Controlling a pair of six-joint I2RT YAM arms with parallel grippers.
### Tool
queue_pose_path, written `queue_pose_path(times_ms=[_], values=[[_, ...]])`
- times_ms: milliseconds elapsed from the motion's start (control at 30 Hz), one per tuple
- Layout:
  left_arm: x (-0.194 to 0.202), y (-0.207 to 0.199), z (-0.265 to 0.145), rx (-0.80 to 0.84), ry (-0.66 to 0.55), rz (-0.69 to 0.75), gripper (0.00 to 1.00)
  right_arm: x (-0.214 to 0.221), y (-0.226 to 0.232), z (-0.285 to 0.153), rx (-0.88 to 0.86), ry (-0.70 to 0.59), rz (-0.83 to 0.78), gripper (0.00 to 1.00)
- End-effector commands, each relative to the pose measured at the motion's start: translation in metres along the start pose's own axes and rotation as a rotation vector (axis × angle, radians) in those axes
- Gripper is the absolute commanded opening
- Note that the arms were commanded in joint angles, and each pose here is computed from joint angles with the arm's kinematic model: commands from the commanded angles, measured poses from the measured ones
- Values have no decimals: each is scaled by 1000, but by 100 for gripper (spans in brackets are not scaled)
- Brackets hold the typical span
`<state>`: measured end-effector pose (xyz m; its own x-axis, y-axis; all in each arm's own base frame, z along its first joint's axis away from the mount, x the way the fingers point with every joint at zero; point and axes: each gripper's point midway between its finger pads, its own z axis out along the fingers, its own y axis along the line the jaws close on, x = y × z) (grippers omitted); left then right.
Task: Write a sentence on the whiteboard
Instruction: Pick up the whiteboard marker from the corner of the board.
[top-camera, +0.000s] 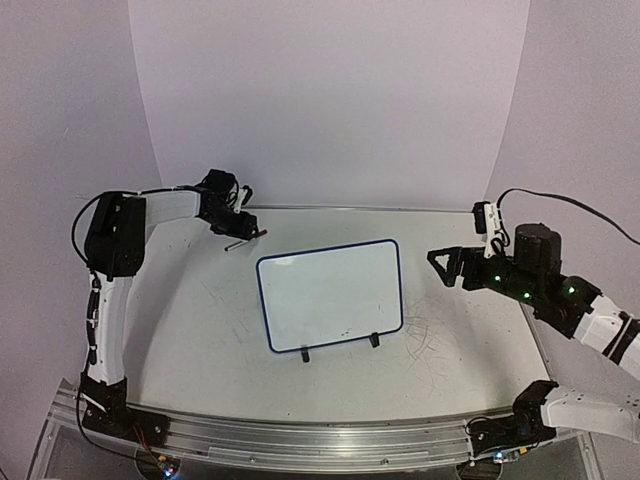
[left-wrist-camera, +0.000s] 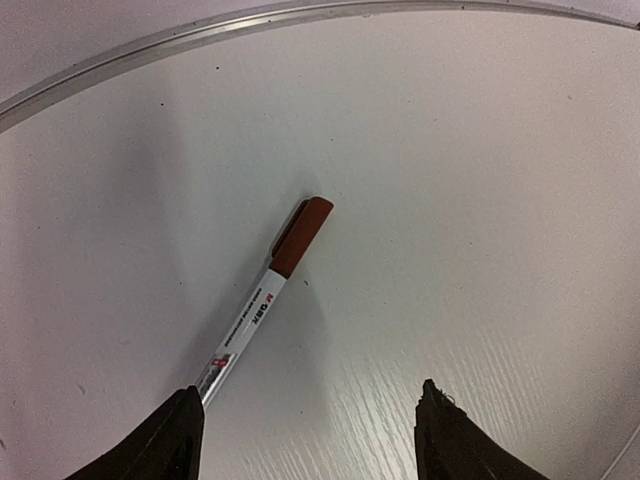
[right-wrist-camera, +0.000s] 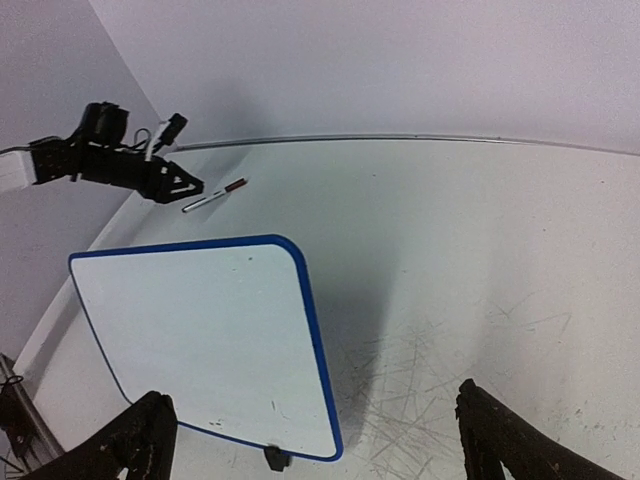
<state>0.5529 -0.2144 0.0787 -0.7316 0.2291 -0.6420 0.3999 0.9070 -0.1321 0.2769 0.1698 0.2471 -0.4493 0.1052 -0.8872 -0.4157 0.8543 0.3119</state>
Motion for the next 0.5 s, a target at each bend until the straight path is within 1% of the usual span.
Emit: queue_pose_path(times_ms=[0,100,267,467], values=[[-8,6,20,4,15,75,73,-8,30,-16,-160,-20,-18,98],[-1,5,40,22,43,77,70,-11,33,-25,-176,-41,-25,98],[12,11,54,-1,73,86,64,-10,34,-32,-187,-49,-9,98],[37,10,58,-50,133,114,46,0,29,-29,-172,-28,3,98]])
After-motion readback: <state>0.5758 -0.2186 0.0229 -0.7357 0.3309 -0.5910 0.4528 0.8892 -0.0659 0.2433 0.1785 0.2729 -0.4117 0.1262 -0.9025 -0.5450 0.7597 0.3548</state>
